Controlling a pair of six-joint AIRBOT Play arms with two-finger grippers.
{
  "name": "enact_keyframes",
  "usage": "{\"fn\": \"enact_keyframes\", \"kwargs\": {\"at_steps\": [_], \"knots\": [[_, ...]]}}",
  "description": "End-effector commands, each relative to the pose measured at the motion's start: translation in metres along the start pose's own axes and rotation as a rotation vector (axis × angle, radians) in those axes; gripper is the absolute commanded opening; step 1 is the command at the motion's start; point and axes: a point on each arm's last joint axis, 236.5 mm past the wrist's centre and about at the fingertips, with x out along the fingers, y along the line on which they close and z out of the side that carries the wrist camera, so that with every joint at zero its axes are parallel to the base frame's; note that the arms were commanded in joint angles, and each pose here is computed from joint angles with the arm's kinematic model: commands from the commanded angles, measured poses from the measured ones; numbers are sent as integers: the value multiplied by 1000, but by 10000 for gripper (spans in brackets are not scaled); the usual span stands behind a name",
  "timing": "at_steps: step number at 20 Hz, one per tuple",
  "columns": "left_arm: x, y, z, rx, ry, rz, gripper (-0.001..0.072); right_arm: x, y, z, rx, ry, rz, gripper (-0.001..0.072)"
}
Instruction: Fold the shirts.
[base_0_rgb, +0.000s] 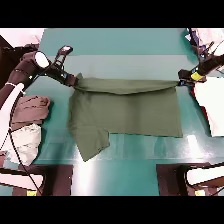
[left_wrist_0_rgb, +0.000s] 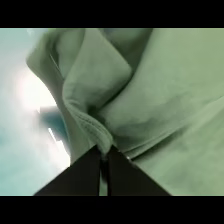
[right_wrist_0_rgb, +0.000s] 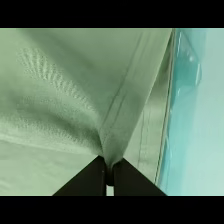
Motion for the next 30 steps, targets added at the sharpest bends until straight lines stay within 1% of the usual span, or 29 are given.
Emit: {"fn": "enact_keyframes", "kwargs": {"at_steps": [1,3,4,5,6,7,8,10,11,12,15,19,21,24,30], "knots": [[11,-1,-20,-1,53,-8,29,24,-4,-27,19,62,2,25],[10,-2,-22,-20,62,-10,30,37,-5,-40,31,102,10,29],[10,-2,-23,-42,68,-11,94,41,-5,-45,34,119,10,76],[10,-3,-24,-56,71,-12,381,43,-6,-48,36,130,10,302],[10,-3,-26,-70,81,-13,570,44,-6,-50,37,138,10,468],[9,-3,-32,-83,105,-10,523,42,-6,-52,36,139,10,466],[4,0,-40,-82,145,6,498,36,-6,-55,33,143,7,465],[-18,15,-56,-73,215,83,499,14,-9,-57,34,111,9,464],[-32,20,-61,-95,225,99,499,1,-11,-60,42,91,11,459],[-44,16,-64,-132,214,74,498,-12,-15,-66,55,68,9,452],[-63,-9,-93,-279,183,-74,499,-32,-20,-88,58,24,13,452],[-59,-41,-171,-480,234,-211,499,-34,8,-94,64,-36,181,452],[-52,-54,-204,-529,260,-231,499,-32,18,-92,80,-52,237,452],[-42,-71,-230,-582,277,-270,499,-33,27,-89,85,-56,275,452],[-22,-70,-236,-650,230,-261,498,-34,28,-91,81,-48,277,452]]}}
